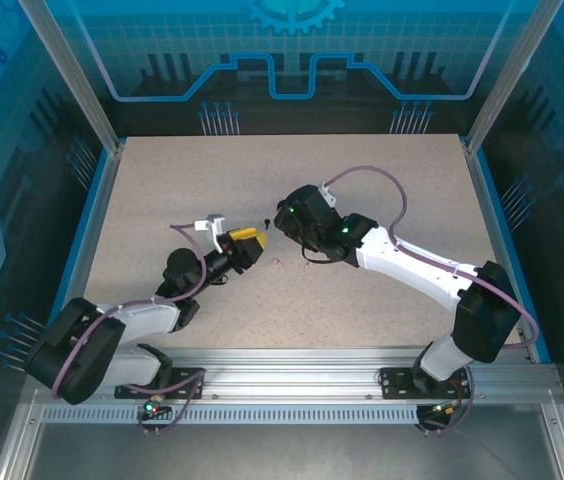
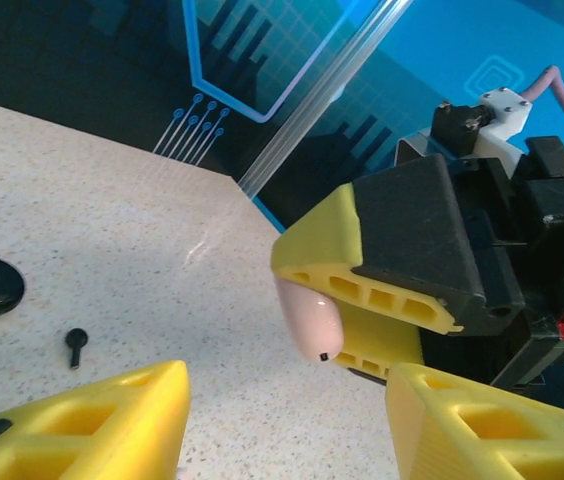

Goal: Insert the wireless bluetooth earbuds into the charging case

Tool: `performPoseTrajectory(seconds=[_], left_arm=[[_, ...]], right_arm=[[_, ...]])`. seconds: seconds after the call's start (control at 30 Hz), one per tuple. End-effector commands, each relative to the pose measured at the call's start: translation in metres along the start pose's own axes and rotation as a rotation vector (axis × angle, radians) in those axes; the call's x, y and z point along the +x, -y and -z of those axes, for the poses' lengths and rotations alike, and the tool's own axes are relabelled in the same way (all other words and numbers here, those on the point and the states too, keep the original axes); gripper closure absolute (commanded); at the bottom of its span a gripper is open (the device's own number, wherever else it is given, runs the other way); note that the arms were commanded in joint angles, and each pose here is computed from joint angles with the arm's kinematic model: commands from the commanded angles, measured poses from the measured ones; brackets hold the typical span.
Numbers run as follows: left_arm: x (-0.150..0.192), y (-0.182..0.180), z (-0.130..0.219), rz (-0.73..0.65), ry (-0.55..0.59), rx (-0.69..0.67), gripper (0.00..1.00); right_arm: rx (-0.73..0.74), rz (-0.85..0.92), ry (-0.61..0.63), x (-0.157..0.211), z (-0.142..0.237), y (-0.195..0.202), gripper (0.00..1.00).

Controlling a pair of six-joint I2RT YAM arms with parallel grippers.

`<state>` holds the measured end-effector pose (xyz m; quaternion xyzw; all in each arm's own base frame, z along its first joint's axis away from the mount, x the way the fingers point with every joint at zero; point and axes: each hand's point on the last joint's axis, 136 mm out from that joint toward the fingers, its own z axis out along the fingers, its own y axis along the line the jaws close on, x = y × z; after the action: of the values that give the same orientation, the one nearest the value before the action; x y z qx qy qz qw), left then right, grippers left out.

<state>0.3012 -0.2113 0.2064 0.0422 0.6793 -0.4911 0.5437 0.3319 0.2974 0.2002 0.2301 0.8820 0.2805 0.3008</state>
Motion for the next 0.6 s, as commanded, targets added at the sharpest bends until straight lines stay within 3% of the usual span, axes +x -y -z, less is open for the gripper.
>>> performPoseTrajectory(seconds=[0.0, 0.57], left_arm=[[-0.016, 0.019, -0.006, -0.012, 0.082, 0.083, 0.45], [-0.001, 0.035, -0.033, -0.04, 0.062, 0.119, 0.51]], right_arm=[[-0.034, -0.079, 0.061, -0.007, 0.013, -0.008, 0.64], [-0.106, -0.111, 0.062, -0.001, 0.021, -0.031, 0.65]])
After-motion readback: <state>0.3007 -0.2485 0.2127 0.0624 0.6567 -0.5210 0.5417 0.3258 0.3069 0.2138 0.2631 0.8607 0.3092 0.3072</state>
